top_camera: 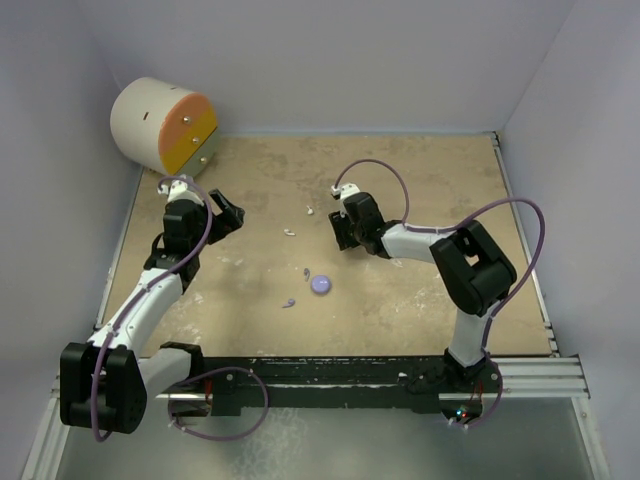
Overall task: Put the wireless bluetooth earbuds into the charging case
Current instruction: Pick up the charging case at the center of the board.
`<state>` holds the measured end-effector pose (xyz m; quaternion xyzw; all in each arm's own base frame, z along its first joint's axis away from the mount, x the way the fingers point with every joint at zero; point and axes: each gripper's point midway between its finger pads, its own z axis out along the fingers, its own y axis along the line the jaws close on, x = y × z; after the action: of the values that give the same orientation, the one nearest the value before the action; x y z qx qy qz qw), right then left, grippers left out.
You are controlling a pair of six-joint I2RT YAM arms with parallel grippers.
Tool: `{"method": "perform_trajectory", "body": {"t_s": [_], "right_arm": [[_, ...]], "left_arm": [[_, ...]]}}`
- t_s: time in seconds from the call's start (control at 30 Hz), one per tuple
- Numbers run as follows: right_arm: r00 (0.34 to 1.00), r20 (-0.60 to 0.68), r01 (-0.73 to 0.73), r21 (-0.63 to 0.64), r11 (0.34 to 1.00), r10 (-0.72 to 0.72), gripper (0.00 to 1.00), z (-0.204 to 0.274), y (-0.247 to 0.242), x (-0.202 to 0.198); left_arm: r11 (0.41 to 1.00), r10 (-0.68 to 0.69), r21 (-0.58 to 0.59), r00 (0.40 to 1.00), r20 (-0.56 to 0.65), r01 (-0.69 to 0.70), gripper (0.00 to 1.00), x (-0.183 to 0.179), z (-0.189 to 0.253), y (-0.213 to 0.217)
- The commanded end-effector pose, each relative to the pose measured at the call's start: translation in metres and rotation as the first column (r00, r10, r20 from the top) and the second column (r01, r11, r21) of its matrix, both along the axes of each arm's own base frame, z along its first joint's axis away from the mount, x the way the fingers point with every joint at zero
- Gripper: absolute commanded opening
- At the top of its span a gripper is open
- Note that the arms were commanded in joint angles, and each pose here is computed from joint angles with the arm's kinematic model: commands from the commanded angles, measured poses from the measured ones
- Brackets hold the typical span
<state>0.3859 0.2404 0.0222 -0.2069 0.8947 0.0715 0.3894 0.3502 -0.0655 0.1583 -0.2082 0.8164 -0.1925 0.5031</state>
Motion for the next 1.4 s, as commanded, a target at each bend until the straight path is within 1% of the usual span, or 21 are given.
{"method": "perform_trajectory", "body": {"t_s": [0.0, 0.07, 0.1, 0.13, 0.17, 0.2, 0.23, 0.27, 0.37, 0.47, 0.57, 0.7, 0.8, 0.93, 1.17, 1.37], "right_arm": [[1.0, -0.011, -0.011, -0.01, 1.0, 0.011, 0.39, 0.001, 0.001, 0.0], [1.0, 0.008, -0.017, 0.003, 1.0, 0.017, 0.26, 0.007, 0.003, 0.0], [0.999, 0.027, -0.029, 0.019, 0.999, 0.028, 0.21, 0.015, 0.006, 0.001], [0.998, 0.054, -0.045, 0.033, 0.998, 0.043, 0.18, 0.024, 0.009, 0.001], [0.994, 0.09, -0.071, 0.054, 0.996, 0.066, 0.13, 0.036, 0.015, 0.001], [0.987, 0.131, -0.106, 0.078, 0.991, 0.095, 0.05, 0.051, 0.022, 0.001], [0.978, 0.173, -0.139, 0.107, 0.984, 0.12, 0.01, 0.067, 0.03, 0.001], [0.965, 0.217, -0.18, 0.136, 0.974, 0.148, 0.0, 0.084, 0.038, -0.001], [0.913, 0.345, -0.3, 0.2, 0.933, 0.22, 0.0, 0.129, 0.059, -0.009], [0.86, 0.448, -0.378, 0.235, 0.896, 0.245, 0.0, 0.166, 0.074, -0.019], [0.806, 0.534, -0.439, 0.251, 0.863, 0.255, 0.0, 0.193, 0.086, -0.029], [0.76, 0.594, -0.496, 0.264, 0.827, 0.266, 0.0, 0.204, 0.098, -0.047], [0.738, 0.619, -0.521, 0.269, 0.81, 0.269, 0.0, 0.209, 0.107, -0.057], [0.731, 0.619, -0.542, 0.271, 0.796, 0.287, 0.0, 0.209, 0.12, -0.062], [0.737, 0.58, -0.574, 0.266, 0.774, 0.347, 0.0, 0.192, 0.143, -0.074], [0.744, 0.563, -0.577, 0.27, 0.771, 0.36, 0.0, 0.185, 0.147, -0.076]], "left_arm": [[1.0, -0.027, 0.001, 0.997, 0.074, 0.027, 0.86, 0.011, 0.026, -0.005], [1.0, -0.028, -0.006, 0.997, 0.074, 0.028, 0.86, 0.012, 0.025, -0.006], [0.999, -0.031, -0.013, 0.997, 0.077, 0.033, 0.86, 0.012, 0.026, -0.008], [0.999, -0.034, -0.028, 0.996, 0.082, 0.037, 0.86, 0.013, 0.026, -0.01], [0.997, -0.042, -0.055, 0.995, 0.087, 0.047, 0.85, 0.013, 0.026, -0.014], [0.995, -0.053, -0.083, 0.994, 0.095, 0.061, 0.84, 0.013, 0.026, -0.018], [0.99, -0.062, -0.116, 0.992, 0.107, 0.075, 0.84, 0.014, 0.027, -0.023], [0.984, -0.074, -0.151, 0.99, 0.123, 0.092, 0.83, 0.013, 0.029, -0.029], [0.958, -0.074, -0.262, 0.984, 0.164, 0.116, 0.79, 0.008, 0.027, -0.045], [0.935, -0.045, -0.337, 0.98, 0.196, 0.11, 0.77, 0.001, 0.027, -0.052], [0.92, -0.011, -0.38, 0.973, 0.229, 0.1, 0.74, -0.004, 0.03, -0.057], [0.9, 0.015, -0.421, 0.956, 0.293, 0.115, 0.7, -0.009, 0.043, -0.069], [0.889, 0.024, -0.439, 0.941, 0.337, 0.134, 0.66, -0.012, 0.054, -0.078], [0.877, 0.032, -0.455, 0.924, 0.381, 0.157, 0.63, -0.014, 0.065, -0.09], [0.861, -0.007, -0.456, 0.902, 0.432, 0.225, 0.6, -0.015, 0.073, -0.112], [0.848, -0.056, -0.445, 0.883, 0.466, 0.288, 0.57, -0.024, 0.077, -0.13]]}}
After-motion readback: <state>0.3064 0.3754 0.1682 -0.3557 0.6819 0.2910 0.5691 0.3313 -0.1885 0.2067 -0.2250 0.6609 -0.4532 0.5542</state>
